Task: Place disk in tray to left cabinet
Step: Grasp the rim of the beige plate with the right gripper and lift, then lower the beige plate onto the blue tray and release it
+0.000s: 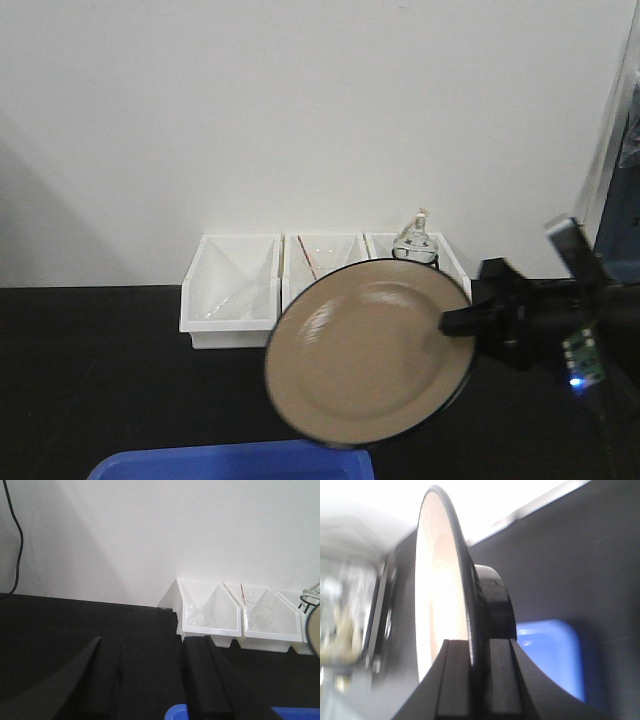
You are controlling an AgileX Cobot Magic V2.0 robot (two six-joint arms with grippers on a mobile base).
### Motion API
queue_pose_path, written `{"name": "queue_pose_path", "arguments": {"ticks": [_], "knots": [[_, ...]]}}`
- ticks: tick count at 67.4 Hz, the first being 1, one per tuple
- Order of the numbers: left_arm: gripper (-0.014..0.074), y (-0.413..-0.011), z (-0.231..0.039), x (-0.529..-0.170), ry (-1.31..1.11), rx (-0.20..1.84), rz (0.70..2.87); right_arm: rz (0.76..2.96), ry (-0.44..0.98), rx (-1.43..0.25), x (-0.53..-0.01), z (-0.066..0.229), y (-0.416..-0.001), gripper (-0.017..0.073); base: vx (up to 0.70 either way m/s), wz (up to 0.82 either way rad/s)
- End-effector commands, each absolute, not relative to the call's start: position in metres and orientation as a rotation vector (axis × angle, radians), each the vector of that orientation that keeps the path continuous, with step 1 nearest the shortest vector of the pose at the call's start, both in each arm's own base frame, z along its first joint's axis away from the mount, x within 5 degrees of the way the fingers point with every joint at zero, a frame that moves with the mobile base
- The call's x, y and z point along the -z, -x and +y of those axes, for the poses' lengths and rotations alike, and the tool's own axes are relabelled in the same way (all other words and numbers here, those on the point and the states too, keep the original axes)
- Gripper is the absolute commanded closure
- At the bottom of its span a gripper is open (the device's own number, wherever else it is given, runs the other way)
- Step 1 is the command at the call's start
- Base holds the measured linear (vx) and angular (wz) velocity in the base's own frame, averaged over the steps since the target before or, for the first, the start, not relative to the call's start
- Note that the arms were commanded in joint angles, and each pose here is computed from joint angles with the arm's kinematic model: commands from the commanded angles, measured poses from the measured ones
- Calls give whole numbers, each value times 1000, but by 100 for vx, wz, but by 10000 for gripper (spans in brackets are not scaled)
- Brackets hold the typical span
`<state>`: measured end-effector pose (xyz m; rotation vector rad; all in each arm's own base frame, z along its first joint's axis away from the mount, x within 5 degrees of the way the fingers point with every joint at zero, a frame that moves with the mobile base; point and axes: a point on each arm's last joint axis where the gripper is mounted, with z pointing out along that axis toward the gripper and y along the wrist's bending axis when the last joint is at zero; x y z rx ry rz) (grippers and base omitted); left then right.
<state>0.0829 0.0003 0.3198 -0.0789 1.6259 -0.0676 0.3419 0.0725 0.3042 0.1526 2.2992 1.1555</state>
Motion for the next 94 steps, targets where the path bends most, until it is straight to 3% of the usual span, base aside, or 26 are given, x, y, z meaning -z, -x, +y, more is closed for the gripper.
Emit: {"name": "queue_pose_path", "arguments": {"ticks": [1, 8, 19, 32, 47, 56, 73, 78, 94], "knots": [[178, -83, 0, -339, 85, 79, 1514, 2202, -65, -1270, -329, 122, -333, 564, 0, 0], [178, -83, 0, -339, 85, 79, 1514, 2258, 8, -1271, -310, 171, -328, 564, 0, 0], [178, -83, 0, -339, 85, 79, 1514, 2387, 84, -1266, -273, 208, -325, 564, 0, 0], [178, -83, 0, -339, 85, 79, 1514, 2531, 190, -1108, -228, 214, -332, 564, 0, 0], [178, -83, 0, -339, 85, 79, 1514, 2564, 383, -890, -213, 207, -335, 531, 0, 0], [178, -83, 0, -339, 85, 79, 1514, 2567, 428, -846, -211, 206, -335, 442, 0, 0], [178, -83, 0, -339, 85, 79, 1514, 2565, 468, -801, -210, 204, -335, 80, 0, 0], [178, -83, 0, -339, 85, 79, 1514, 2563, 489, -791, -210, 203, -335, 11, 0, 0], [178, -83, 0, -339, 85, 79, 1515, 2519, 531, -722, -228, 190, -342, -26, 0, 0]]}}
